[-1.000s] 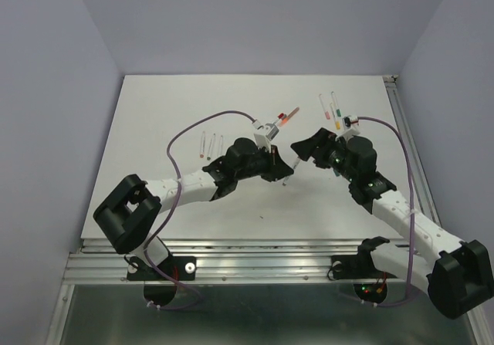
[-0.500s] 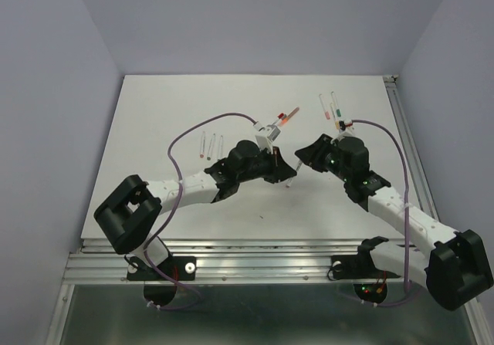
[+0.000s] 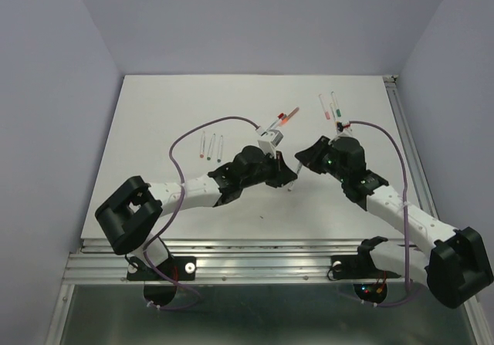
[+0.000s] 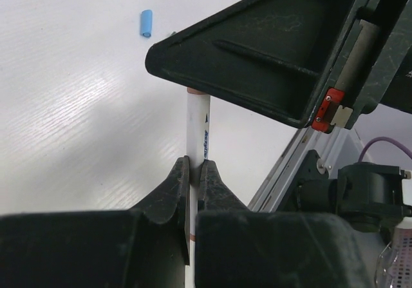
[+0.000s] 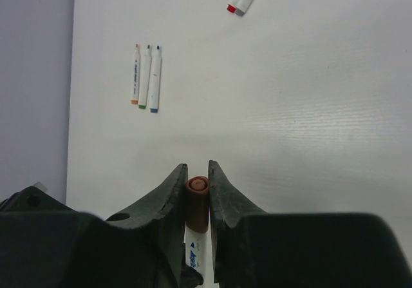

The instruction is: Open the pen caps

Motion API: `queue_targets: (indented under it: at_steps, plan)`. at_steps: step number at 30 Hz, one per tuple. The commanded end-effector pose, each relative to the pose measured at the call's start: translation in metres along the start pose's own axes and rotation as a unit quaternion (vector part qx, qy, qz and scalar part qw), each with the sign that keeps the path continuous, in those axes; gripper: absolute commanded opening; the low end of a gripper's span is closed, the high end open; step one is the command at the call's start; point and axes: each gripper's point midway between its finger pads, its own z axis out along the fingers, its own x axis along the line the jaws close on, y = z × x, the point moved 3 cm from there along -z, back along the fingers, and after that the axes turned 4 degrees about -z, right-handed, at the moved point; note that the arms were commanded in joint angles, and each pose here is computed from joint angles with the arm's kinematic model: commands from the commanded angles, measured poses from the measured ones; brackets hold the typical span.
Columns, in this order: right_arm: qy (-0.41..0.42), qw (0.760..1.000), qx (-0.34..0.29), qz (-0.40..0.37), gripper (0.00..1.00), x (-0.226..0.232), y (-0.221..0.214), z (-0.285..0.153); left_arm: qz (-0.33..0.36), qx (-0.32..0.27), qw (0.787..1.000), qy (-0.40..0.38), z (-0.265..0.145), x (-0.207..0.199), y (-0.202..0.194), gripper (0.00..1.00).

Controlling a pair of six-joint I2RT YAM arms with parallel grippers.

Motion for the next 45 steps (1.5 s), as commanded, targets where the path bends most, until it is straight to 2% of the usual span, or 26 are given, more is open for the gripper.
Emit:
queue_targets:
  at_steps: [1, 2, 3, 6, 9, 12, 17, 20, 21, 23, 27, 30, 34, 37, 38, 42, 45]
  plan:
    - [-0.012, 0.998, -0.055, -0.006, 0.01, 0.014, 0.037, 0.007, 0.007, 0.027, 0.999, 0.025, -0.006, 0.001, -0.014, 0.00]
    - [-0.004, 0.999, -0.050, -0.006, 0.01, 0.017, 0.036, 0.008, 0.011, 0.025, 0.999, 0.029, -0.003, -0.003, -0.007, 0.02]
    - [0.010, 0.999, -0.034, -0.003, 0.01, 0.020, 0.030, 0.009, 0.011, 0.041, 0.998, 0.052, 0.000, 0.005, -0.013, 0.21]
    - [0.039, 0.999, 0.001, 0.003, 0.01, 0.027, 0.018, 0.008, 0.018, 0.038, 0.998, 0.042, 0.005, -0.003, -0.005, 0.38]
    - [0.045, 0.999, 0.024, 0.008, 0.01, 0.028, 0.010, 0.005, 0.027, 0.023, 0.999, 0.037, 0.007, -0.008, 0.006, 0.43]
    - [0.052, 0.998, 0.028, 0.012, 0.01, 0.029, 0.008, 0.001, 0.034, 0.015, 0.999, 0.036, 0.010, -0.013, 0.013, 0.43]
    - [0.081, 0.996, 0.045, 0.021, 0.01, 0.038, 0.004, -0.006, 0.042, 0.018, 0.998, 0.034, 0.017, -0.015, 0.016, 0.42]
    - [0.092, 0.994, 0.048, 0.026, 0.01, 0.043, 0.004, -0.007, 0.045, 0.019, 0.998, 0.031, 0.021, -0.018, 0.019, 0.34]
    - [0.094, 0.994, 0.044, 0.025, 0.01, 0.044, 0.006, -0.008, 0.047, 0.023, 0.998, 0.034, 0.022, -0.017, 0.017, 0.30]
    - [0.088, 0.995, 0.033, 0.022, 0.01, 0.044, 0.010, -0.007, 0.048, 0.020, 0.998, 0.037, 0.020, -0.016, 0.018, 0.00]
    - [0.060, 0.998, 0.007, 0.011, 0.01, 0.038, 0.022, 0.000, 0.040, 0.012, 0.998, 0.043, 0.010, -0.010, 0.014, 0.00]
    - [-0.013, 1.000, -0.027, -0.007, 0.01, 0.018, 0.035, 0.015, 0.028, 0.011, 0.999, 0.032, -0.005, -0.009, 0.004, 0.00]
    - [-0.115, 0.986, -0.107, -0.053, 0.01, -0.004, 0.082, 0.041, -0.001, 0.024, 0.999, 0.023, -0.029, -0.010, -0.017, 0.00]
    - [-0.160, 0.972, -0.161, -0.058, 0.01, -0.019, 0.123, 0.055, -0.016, 0.024, 0.999, 0.032, -0.049, -0.004, -0.033, 0.00]
    - [-0.179, 0.968, -0.166, -0.056, 0.01, -0.026, 0.141, 0.067, -0.028, 0.029, 0.998, 0.042, -0.056, 0.004, -0.043, 0.00]
    - [-0.202, 0.961, -0.180, -0.062, 0.01, -0.039, 0.167, 0.083, -0.056, 0.001, 0.997, 0.060, -0.079, 0.009, -0.043, 0.00]
    - [-0.195, 0.963, -0.179, -0.051, 0.01, -0.046, 0.170, 0.085, -0.056, -0.013, 0.994, 0.088, -0.085, 0.017, -0.039, 0.00]
